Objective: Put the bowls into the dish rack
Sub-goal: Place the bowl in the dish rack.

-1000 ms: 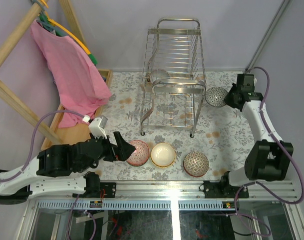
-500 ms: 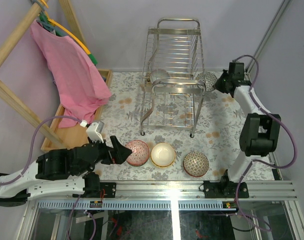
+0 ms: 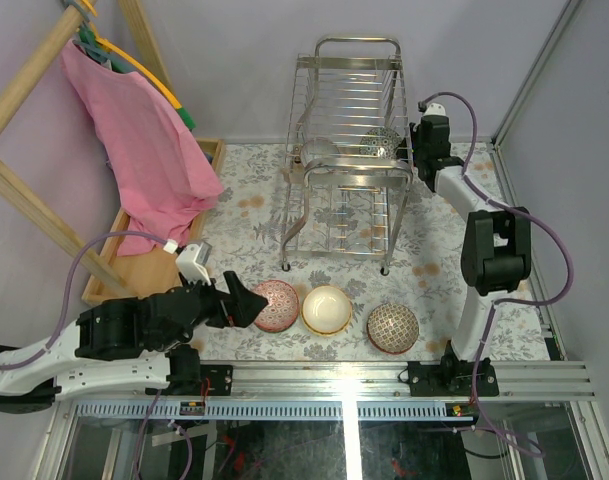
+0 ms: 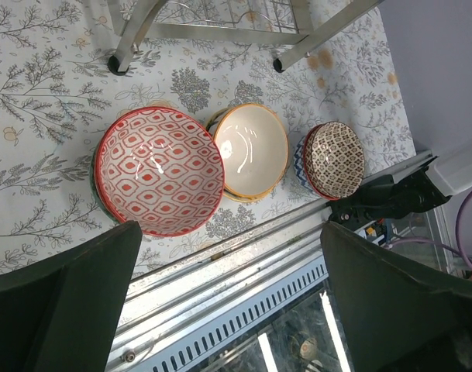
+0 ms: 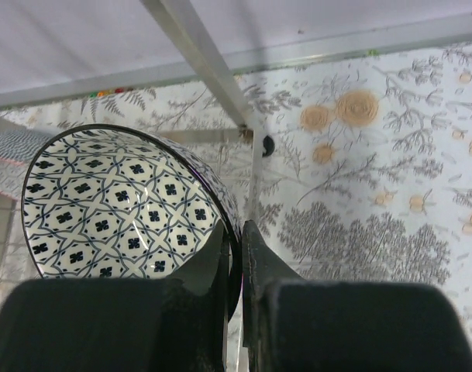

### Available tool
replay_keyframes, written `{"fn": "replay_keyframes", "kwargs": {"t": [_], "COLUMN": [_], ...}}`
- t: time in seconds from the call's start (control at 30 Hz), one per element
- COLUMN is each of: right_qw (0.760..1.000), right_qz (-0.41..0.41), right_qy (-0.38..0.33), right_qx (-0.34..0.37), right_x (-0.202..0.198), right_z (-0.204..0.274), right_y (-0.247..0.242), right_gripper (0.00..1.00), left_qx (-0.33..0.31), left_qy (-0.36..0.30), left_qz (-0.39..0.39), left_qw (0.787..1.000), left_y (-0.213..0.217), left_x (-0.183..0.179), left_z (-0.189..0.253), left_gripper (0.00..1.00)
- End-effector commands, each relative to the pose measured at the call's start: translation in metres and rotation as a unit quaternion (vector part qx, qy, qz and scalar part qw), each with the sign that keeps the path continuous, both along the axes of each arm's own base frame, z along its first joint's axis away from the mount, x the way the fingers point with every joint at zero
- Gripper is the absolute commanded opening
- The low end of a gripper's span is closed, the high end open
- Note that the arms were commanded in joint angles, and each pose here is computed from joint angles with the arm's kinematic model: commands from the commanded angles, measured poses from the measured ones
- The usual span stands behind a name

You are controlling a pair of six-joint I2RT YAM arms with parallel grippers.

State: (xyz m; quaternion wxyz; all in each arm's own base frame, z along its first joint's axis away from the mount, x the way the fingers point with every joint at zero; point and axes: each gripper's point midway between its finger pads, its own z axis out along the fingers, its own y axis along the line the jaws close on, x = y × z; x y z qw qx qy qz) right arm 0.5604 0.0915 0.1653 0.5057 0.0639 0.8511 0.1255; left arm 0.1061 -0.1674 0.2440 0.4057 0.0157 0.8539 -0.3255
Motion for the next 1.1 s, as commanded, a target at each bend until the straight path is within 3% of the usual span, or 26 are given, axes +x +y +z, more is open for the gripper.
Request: {"fn": "replay_keyframes", "kwargs": {"t": [0.0, 0.37, 0.53, 0.7, 0.9, 1.07], "right_qw": [0.992, 0.970, 0.955, 0.921, 0.908, 0.879], "right_qz": [0.009, 0.059, 0.077, 0.103, 0.101, 0.091], "right_qy": [-0.127, -0.232, -0.280, -0.358, -0.380, -0.431], "right_qx": [-0.015, -0.040, -0.066, -0.115, -0.142, -0.182], "right_x": [0.042, 0.053, 0.053, 0.047, 0.050, 0.049], "right_z": [0.053, 0.054, 0.055, 0.060, 0.054, 0.064], "right_y": [-0.002, 0.018, 0.030, 0.050, 0.056, 0.053], "right_gripper": [0.00, 0.03, 0.00, 0.00, 0.00, 0.00], "left_qx": [-0.013, -0.010, -0.016, -0.011, -0.006, -0.005], "left_qy": [-0.021, -0.022, -0.024, -0.024, -0.029, -0.034], "left_qz": [0.009, 0.013, 0.014, 0.013, 0.018, 0.015], "left_qw": [1.000, 1.000, 0.999, 1.000, 0.999, 0.999], "left_y": [-0.011, -0.017, -0.014, -0.014, -0.015, -0.016], "left_x": [0.008, 0.011, 0.011, 0.011, 0.014, 0.015], "left_z": [0.007, 0.001, -0.001, -0.004, -0.007, -0.005], "left_gripper": [1.00, 1.00, 1.00, 1.00, 1.00, 1.00]}}
